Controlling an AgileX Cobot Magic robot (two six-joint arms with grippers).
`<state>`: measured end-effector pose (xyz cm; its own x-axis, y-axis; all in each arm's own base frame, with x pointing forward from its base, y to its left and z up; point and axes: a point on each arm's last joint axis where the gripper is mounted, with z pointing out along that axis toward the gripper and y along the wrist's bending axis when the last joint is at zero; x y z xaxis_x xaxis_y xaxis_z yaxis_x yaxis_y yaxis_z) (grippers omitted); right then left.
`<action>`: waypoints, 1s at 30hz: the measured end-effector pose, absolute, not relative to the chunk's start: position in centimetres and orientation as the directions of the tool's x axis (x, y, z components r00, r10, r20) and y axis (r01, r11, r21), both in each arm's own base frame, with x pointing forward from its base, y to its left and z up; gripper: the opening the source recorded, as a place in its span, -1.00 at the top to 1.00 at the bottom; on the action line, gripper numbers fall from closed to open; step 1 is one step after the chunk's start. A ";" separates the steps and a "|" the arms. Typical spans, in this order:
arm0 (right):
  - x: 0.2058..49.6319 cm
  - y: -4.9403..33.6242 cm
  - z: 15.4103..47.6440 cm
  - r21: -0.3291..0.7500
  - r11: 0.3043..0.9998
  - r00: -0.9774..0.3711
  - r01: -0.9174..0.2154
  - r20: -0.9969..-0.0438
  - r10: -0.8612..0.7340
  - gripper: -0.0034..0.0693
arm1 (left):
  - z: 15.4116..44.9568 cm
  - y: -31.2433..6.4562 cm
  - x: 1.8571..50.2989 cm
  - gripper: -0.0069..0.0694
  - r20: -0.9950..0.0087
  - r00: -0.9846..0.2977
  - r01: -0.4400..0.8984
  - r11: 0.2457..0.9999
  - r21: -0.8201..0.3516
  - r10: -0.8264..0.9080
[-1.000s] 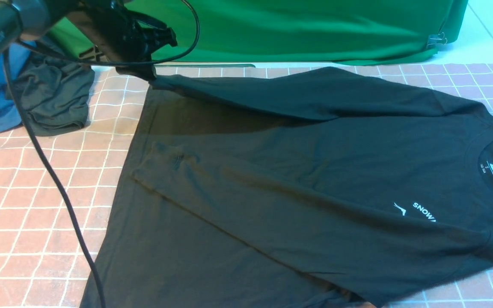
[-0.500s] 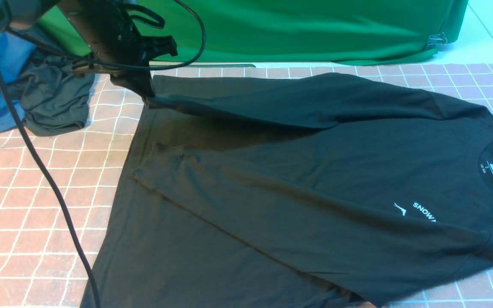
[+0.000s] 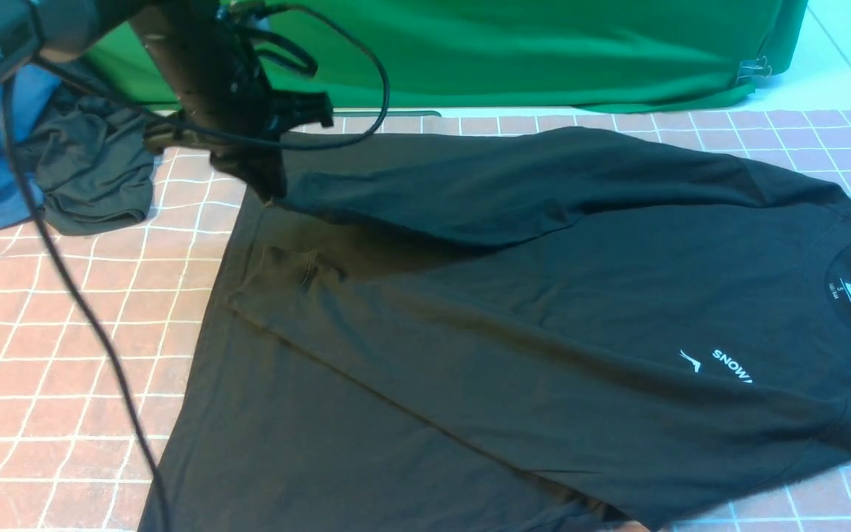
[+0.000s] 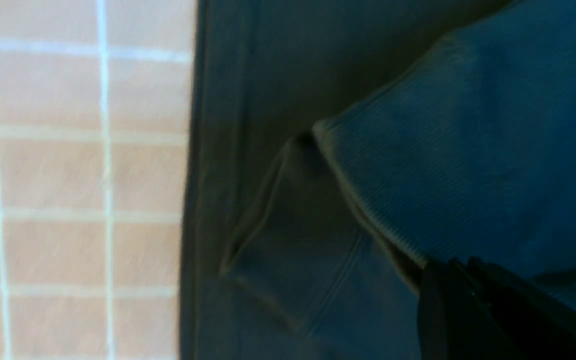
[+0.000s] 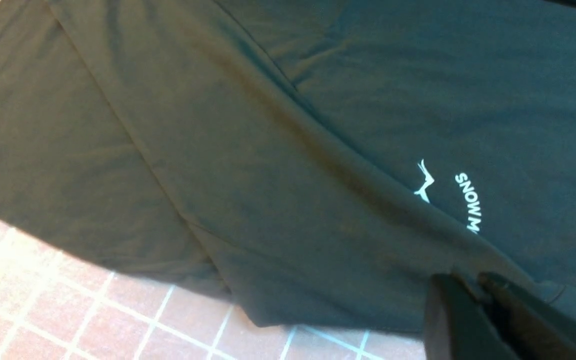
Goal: Fold a long-sleeved shirt over a pink coffee tablecloth.
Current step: 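Fold the left side of the dark shirt inward over its body with the left gripper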
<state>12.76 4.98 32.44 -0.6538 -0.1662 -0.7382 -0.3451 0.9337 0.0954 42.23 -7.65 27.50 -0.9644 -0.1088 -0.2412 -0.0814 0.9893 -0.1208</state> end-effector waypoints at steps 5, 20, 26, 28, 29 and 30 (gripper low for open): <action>12.8 5.0 32.4 0.095 0.934 -0.654 -0.345 -0.738 -0.166 0.66 | 27.0 -7.3 40.5 0.75 -0.196 -0.974 -0.090 0.990 -0.108 -0.110; 12.8 5.0 32.4 0.093 0.933 -0.653 -0.347 -0.738 -0.169 0.66 | 25.0 -6.9 35.0 0.75 -0.043 -0.991 -0.125 0.985 -0.117 -0.130; 12.7 5.0 32.4 0.093 0.933 -0.654 -0.347 -0.737 -0.169 0.63 | 23.3 -7.0 33.5 0.75 0.040 -0.989 -0.148 0.980 -0.134 -0.144; 12.7 5.0 32.4 0.093 0.933 -0.654 -0.347 -0.737 -0.169 0.62 | 22.6 -6.9 33.0 0.75 0.067 -0.987 -0.152 0.980 -0.125 -0.145; 12.7 5.0 32.4 0.093 0.933 -0.654 -0.347 -0.737 -0.169 0.61 | 22.2 -6.8 32.7 0.75 0.083 -0.986 -0.153 0.981 -0.116 -0.144; 12.7 5.0 32.4 0.093 0.933 -0.654 -0.347 -0.737 -0.169 0.61 | 21.8 -6.7 32.5 0.75 0.095 -0.985 -0.153 0.982 -0.108 -0.143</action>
<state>12.75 4.97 32.43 -0.6541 -0.1694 -0.7372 -0.3470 0.9332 0.0934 32.49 -6.73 21.82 -0.9851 -0.1428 0.0954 -0.1529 0.9823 -0.1085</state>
